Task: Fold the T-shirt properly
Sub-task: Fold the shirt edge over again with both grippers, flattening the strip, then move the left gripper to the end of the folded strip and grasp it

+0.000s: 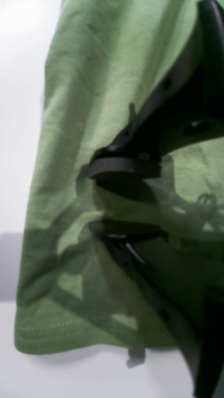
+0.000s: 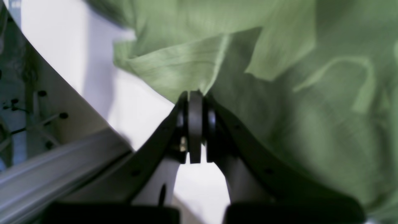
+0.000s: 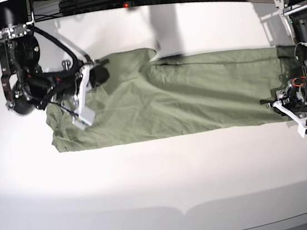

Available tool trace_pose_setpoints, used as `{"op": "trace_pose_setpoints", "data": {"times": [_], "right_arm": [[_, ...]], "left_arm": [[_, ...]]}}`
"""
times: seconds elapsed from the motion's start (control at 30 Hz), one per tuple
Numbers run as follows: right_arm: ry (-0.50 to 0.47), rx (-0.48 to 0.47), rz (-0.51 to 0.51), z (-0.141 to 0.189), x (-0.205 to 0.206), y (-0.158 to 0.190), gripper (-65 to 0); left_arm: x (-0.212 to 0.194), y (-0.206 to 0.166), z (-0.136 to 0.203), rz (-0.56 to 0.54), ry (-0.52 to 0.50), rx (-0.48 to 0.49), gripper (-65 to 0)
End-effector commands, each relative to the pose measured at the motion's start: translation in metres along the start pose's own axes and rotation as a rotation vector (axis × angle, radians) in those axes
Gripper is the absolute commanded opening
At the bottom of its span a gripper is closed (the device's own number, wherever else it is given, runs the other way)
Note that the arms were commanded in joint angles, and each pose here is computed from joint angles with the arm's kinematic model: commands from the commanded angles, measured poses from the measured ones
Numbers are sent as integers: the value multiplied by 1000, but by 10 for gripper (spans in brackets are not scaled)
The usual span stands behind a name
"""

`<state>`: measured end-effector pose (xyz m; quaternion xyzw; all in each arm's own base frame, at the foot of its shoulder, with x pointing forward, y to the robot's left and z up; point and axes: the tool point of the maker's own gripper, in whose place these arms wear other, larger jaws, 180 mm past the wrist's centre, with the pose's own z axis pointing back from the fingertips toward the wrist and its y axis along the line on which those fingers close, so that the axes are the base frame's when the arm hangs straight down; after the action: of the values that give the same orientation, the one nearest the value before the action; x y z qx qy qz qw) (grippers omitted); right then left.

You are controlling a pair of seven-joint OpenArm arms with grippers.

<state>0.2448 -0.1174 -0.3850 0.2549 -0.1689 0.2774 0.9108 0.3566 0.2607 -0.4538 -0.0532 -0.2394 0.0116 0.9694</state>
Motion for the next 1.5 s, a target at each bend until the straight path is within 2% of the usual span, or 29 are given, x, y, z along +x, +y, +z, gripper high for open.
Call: {"op": "trace_pose_setpoints", "data": {"times": [0.0, 0.2, 0.4, 0.5, 0.73, 0.87, 0.97, 1.03, 1.07, 1.2, 1.33, 1.47], "right_arm": [[-76, -21, 39, 12, 27, -6, -650], [-190, -87, 119, 38, 86, -21, -650], [-174, -205, 140, 48, 96, -42, -650], [-152, -280, 109, 51, 92, -56, -650], [-160, -456, -36, 62, 89, -87, -650], [-103, -446, -57, 60, 77, -86, -650], [-111, -442, -56, 57, 75, -85, -429], [-117, -438, -56, 55, 74, -84, -335], [-116, -439, -56, 55, 73, -84, -312], [-126, -423, -56, 55, 76, -82, -307], [-145, -251, 6, 45, 82, -52, -307], [-256, -148, 61, 46, 104, -32, -307]], "left_arm": [[-22, -3, -3, -2, 93, -10, -435], [-22, -3, -3, -2, 94, -10, -435], [-22, -3, -3, -2, 94, -9, -435], [-22, -3, -3, -2, 94, -10, -435], [-24, -3, -3, -1, 96, -9, -435], [-24, -3, -3, -1, 99, -9, -435], [-25, -3, -3, -2, 100, -9, -435], [-25, -3, -3, -2, 104, -9, -435], [-25, -3, -3, -2, 104, -9, -435], [-26, -3, -3, -1, 107, -9, -435], [-26, -3, -3, -2, 106, -9, -435], [-17, -1, -3, -2, 62, -5, -435]]}}
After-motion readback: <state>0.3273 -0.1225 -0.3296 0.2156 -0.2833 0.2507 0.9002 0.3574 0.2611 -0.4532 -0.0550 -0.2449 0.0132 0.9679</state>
